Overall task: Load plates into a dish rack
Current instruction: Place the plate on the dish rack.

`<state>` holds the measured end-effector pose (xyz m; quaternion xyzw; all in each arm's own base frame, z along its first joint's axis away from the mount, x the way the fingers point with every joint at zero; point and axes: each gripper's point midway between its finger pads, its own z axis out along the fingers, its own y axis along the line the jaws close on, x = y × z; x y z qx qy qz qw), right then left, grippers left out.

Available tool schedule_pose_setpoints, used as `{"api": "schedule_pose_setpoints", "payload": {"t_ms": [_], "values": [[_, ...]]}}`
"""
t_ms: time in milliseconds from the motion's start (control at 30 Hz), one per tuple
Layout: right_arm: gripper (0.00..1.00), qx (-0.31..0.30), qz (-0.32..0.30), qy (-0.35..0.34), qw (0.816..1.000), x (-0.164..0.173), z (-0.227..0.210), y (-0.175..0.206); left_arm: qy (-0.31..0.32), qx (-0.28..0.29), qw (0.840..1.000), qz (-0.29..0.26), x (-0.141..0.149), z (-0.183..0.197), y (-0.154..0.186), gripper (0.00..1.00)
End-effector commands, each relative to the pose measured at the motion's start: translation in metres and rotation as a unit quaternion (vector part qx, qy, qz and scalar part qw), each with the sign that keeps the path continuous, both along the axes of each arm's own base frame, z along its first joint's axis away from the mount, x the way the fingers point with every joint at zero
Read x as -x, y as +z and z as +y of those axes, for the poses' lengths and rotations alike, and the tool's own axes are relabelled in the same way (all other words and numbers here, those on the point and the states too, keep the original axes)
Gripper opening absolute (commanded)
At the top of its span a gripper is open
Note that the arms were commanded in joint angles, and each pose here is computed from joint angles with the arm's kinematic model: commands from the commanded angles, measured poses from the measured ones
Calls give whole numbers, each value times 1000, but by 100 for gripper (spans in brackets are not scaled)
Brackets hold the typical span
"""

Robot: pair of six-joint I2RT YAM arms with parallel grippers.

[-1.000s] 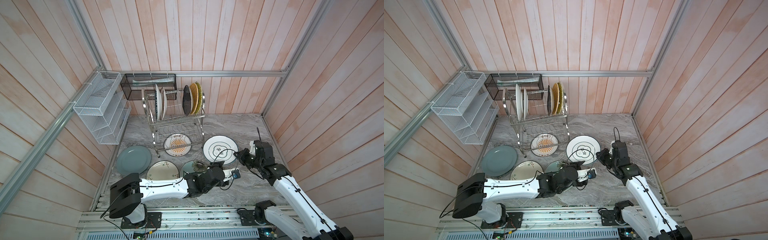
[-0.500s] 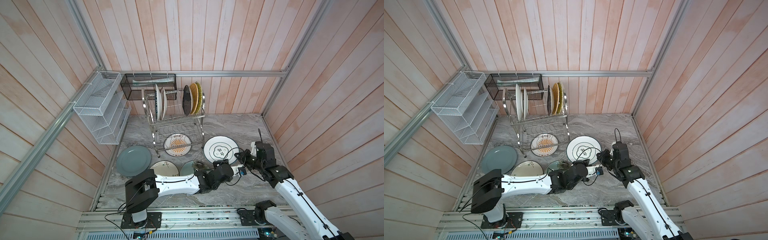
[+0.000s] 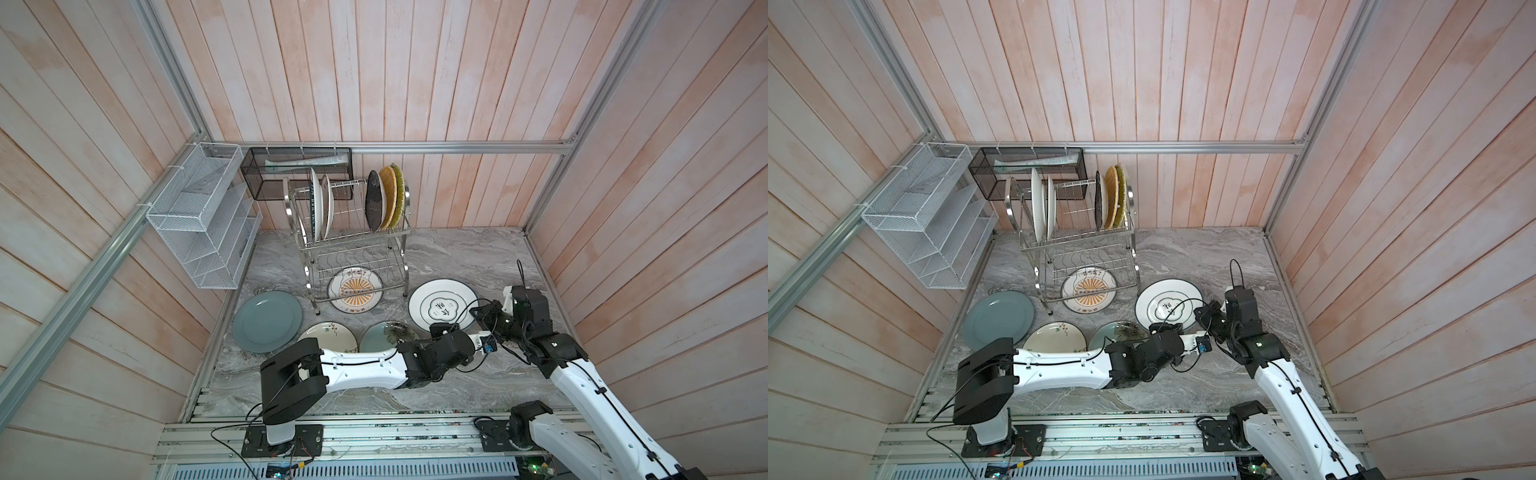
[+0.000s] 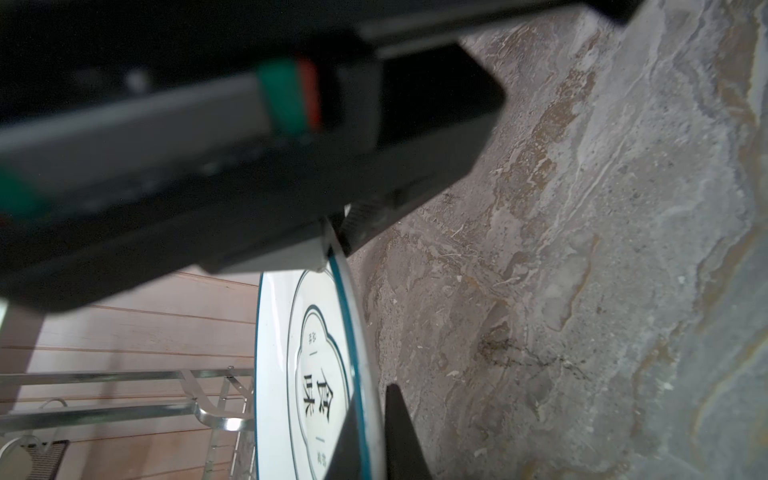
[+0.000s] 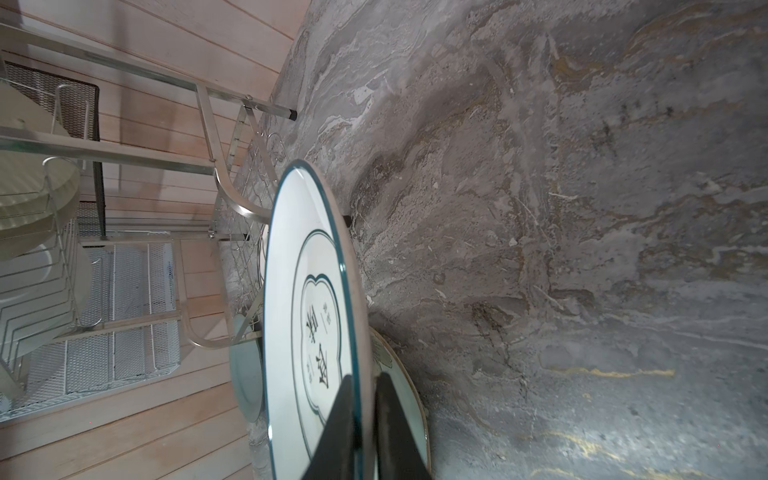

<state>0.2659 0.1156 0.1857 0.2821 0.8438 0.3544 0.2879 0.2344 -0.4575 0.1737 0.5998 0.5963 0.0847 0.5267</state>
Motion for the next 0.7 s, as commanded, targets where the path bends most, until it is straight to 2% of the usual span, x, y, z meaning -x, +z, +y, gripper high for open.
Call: {"api": "schedule_pose_setpoints", "payload": {"t_ms": [0, 100, 200, 433, 667], "values": [[38, -13, -29, 19, 999, -1, 8, 11, 6, 61, 998, 12, 1, 10, 31, 0], [62, -14, -40, 33, 999, -6, 12, 13, -6, 69, 997, 26, 9, 18, 32, 0], [75, -12, -46, 40, 998, -14, 16, 15, -8, 77, 996, 37, 15, 28, 32, 0], [86, 14, -76, 58, 995, -44, 22, 27, -23, 109, 989, 100, 40, 53, 36, 0], [98, 33, -129, 84, 988, -66, 23, 29, -42, 159, 970, 177, 71, 87, 54, 0]]}}
